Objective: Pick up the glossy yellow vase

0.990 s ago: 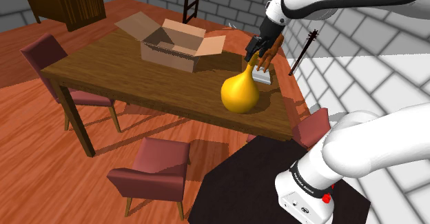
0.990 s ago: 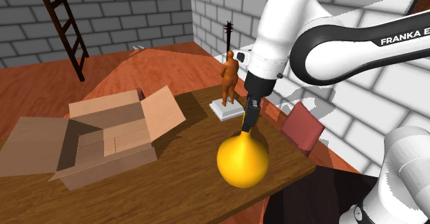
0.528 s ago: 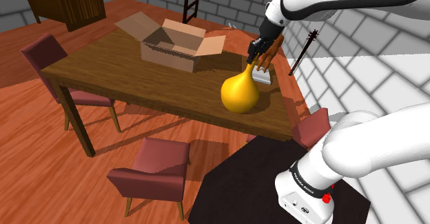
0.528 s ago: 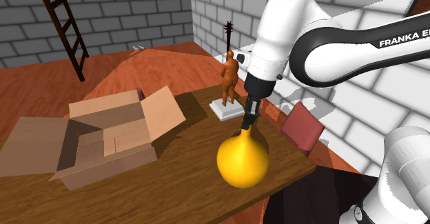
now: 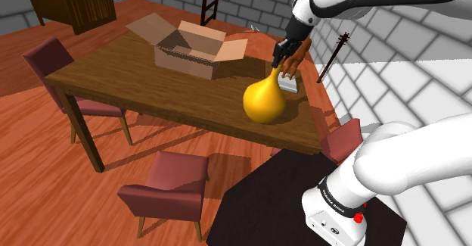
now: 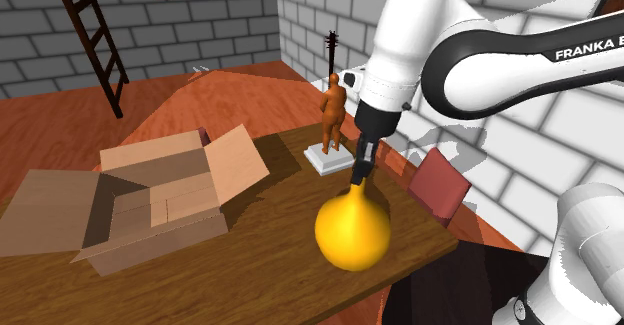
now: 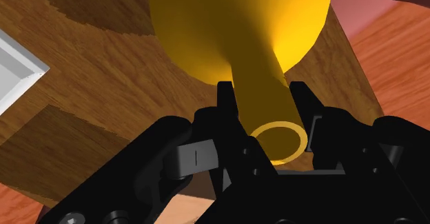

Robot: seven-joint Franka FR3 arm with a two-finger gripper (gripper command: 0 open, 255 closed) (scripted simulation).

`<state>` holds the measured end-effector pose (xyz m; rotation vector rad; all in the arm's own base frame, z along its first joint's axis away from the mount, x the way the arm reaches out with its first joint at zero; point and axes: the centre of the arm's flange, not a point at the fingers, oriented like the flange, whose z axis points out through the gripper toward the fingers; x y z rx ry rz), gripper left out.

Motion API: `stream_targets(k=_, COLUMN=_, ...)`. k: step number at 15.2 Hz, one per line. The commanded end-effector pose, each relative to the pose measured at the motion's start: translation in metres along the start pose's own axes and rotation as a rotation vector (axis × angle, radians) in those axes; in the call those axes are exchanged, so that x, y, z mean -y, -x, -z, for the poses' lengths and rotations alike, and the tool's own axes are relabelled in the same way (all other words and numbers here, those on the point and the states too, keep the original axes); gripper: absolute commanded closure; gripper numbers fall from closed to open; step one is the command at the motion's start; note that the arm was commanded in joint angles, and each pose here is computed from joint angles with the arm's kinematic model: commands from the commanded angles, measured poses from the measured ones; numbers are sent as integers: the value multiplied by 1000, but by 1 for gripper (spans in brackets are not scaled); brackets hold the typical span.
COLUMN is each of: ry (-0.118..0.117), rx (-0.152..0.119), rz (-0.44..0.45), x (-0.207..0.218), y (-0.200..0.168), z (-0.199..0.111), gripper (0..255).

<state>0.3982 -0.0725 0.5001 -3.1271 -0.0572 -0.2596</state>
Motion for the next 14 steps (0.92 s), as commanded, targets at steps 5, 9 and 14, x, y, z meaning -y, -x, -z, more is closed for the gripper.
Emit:
stream_targets(k=5, ry=0, rx=-1, rz=0, x=0, y=-5, z=32, gripper=255)
stream_targets(k=9, ry=0, rx=-1, rz=0, x=0, y=-8, z=53, gripper=255)
stream_targets(k=14, ry=0, rx=-1, rz=0, x=0, y=-11, z=69, gripper=255)
